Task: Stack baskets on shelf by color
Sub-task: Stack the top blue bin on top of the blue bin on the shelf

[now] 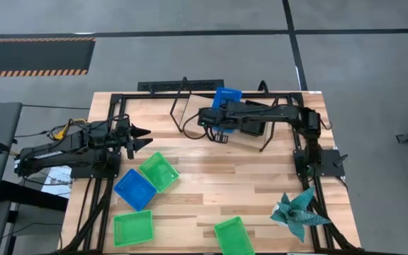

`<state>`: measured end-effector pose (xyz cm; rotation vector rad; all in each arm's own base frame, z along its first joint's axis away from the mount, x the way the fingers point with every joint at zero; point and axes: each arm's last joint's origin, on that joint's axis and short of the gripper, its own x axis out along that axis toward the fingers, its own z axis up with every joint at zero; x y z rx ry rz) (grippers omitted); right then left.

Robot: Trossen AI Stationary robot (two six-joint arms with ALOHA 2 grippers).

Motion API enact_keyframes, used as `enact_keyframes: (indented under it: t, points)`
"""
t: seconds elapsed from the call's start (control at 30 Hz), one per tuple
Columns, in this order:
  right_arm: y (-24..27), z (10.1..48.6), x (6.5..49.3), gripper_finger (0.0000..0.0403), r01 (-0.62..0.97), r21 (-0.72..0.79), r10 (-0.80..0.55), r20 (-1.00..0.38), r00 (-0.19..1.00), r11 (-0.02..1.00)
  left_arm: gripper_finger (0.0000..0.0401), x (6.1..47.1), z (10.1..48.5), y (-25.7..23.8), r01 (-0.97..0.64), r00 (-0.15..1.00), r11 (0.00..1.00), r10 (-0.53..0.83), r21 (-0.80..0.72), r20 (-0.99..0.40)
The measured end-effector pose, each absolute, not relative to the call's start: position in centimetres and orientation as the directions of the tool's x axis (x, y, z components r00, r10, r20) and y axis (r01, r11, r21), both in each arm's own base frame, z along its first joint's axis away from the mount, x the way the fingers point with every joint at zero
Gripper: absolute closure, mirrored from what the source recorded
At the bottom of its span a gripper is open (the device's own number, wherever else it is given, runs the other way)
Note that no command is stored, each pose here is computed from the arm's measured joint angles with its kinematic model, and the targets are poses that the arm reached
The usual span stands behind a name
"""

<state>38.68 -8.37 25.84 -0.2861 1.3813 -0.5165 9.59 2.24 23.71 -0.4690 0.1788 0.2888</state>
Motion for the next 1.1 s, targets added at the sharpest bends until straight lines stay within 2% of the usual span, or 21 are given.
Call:
enact_keyframes:
  t: [0.4, 0.63, 1.1]
  points:
    - [-7.3, 26.7, 38.2, 0.0398, 0.156, -0.477, -0.496, -0.861, 0.111, 0.865, 0.0174, 9.6, 23.7, 2.2, -0.313, 0.944, 0.853, 0.232, -0.418, -0.234]
    - [-6.0, 27.4, 38.1, 0.0399, 0.138, -0.54, -0.555, -0.822, 0.124, 0.83, 0.0174, 9.6, 23.7, 2.2, -0.313, 0.944, 0.853, 0.232, -0.418, -0.234]
    - [-4.7, 27.5, 38.0, 0.0394, 0.132, -0.483, -0.499, -0.855, 0.139, 0.865, 0.0174, 9.6, 23.7, 2.2, -0.313, 0.944, 0.853, 0.232, -0.418, -0.234]
